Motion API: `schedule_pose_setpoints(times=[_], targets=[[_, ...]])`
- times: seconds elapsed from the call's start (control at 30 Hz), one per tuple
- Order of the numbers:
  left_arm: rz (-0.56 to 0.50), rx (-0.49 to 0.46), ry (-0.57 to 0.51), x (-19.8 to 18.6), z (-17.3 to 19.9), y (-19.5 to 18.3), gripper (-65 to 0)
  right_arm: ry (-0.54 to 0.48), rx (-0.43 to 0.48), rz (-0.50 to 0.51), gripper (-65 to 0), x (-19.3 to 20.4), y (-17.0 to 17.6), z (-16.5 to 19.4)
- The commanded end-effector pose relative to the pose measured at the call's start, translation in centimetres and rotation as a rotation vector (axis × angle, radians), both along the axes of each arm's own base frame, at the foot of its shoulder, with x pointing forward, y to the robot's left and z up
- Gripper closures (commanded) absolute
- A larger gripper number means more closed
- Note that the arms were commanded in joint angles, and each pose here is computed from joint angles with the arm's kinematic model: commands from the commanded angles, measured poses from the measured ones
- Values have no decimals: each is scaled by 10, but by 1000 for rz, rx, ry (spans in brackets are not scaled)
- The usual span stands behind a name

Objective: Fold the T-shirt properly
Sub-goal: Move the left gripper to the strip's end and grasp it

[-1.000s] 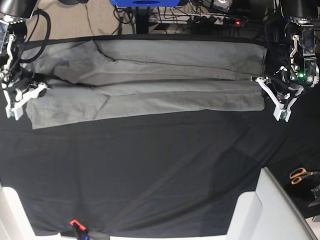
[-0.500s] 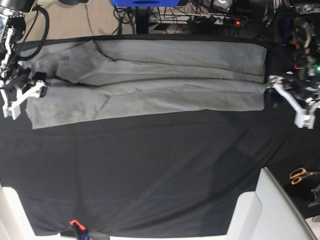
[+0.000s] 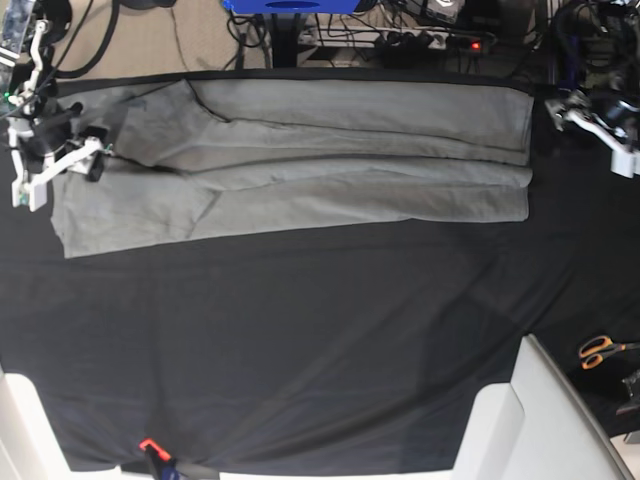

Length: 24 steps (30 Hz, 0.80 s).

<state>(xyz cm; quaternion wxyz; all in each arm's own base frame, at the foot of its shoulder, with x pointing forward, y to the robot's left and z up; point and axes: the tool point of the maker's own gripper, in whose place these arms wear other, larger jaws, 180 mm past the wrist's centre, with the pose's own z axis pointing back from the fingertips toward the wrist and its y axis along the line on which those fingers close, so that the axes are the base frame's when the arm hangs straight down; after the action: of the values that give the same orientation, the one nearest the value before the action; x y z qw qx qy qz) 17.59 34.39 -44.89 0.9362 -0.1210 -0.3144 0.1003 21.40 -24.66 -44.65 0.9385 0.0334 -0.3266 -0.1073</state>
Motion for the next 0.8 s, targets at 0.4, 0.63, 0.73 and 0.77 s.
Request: schedule_pose_setpoints(times=[0.4,0.63,0.73,0.77], targets=[[73,-105,-32,29,-22,-17,-650,-24,-13,8,-342,3,-4,7],[21,-90,50,21,-48,-51,-650,-24,-13,8,-342,3,-4,7],[21,-100,50,22,-50,-56,-650,-24,-13,8,-342,3,-4,7],[21,-102,51,21,-51,-57,-650,-24,-13,8,-342,3,-4,7]])
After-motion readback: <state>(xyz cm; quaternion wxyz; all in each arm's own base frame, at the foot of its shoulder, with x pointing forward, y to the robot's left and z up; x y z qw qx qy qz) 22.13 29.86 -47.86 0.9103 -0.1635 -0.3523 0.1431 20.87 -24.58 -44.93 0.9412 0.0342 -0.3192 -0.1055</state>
